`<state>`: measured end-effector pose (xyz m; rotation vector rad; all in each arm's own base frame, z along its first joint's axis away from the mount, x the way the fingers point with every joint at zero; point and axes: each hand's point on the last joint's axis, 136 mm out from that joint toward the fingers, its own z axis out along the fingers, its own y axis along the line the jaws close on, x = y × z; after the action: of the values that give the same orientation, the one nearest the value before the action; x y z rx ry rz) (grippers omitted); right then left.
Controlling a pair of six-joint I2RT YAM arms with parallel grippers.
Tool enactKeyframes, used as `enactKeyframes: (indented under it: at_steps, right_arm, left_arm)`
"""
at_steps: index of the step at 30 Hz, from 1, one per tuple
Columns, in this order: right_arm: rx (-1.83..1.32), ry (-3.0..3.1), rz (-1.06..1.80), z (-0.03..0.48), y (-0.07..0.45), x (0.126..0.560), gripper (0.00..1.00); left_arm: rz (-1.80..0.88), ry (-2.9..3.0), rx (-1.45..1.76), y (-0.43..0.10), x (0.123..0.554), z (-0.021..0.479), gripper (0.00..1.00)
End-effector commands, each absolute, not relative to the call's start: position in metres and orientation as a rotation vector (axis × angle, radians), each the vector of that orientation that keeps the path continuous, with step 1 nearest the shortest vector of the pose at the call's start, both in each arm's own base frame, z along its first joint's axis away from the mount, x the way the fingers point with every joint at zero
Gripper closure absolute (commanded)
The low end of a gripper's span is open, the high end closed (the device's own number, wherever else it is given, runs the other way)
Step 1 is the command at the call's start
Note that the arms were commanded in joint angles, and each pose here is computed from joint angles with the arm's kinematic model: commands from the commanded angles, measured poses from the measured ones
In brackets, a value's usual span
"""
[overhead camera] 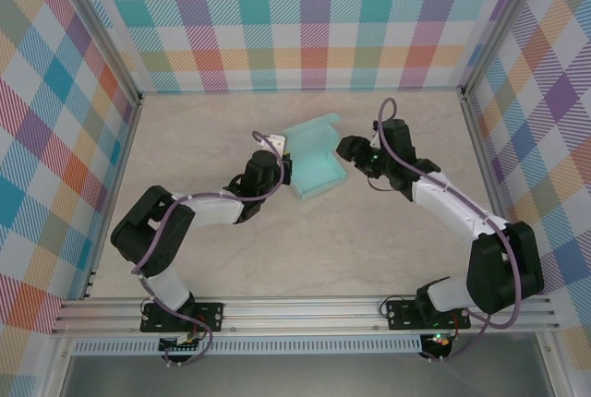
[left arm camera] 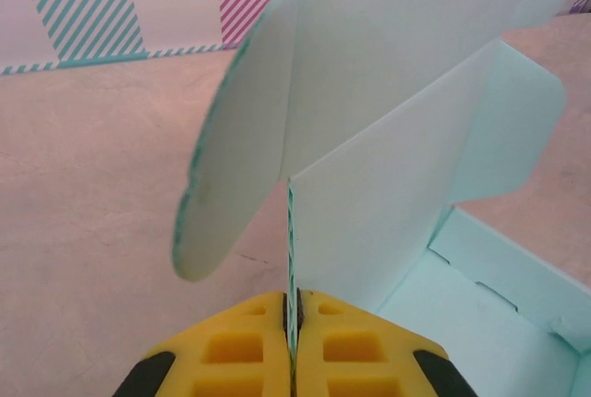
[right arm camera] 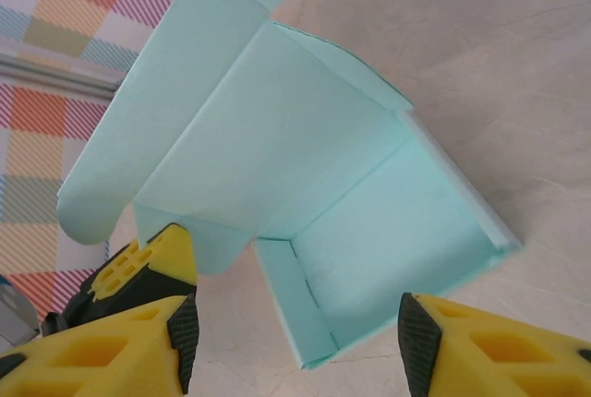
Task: Fold the paper box
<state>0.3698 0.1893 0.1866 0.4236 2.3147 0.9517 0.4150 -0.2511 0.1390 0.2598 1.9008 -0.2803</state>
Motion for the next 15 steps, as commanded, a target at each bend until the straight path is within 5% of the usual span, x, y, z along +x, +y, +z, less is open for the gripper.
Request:
enactKeyframes:
  at_steps: [1, 11, 13, 15]
  right_arm:
    - [0.553, 2.315, 1.028, 0.206, 0.173, 0.378, 0.36]
    - [0.917, 2.419, 1.262, 0.214, 0.101, 0.446, 0.21]
    - [0.981, 2.423, 1.32, 0.206, 0.104, 0.455, 0.21]
    - [1.02, 2.432, 1.361, 0.197, 0.109, 0.464, 0.21]
  left_arm:
    - [-0.274, 1.807, 0.297, -0.262, 0.424, 0.157, 0.95]
    - [-0.453, 1.73, 0.476, -0.267, 0.447, 0.17, 0.9]
    - [-0.512, 1.731, 0.517, -0.272, 0.451, 0.167, 0.82]
    - [-0.543, 1.737, 0.54, -0.275, 0.455, 0.163, 0.57]
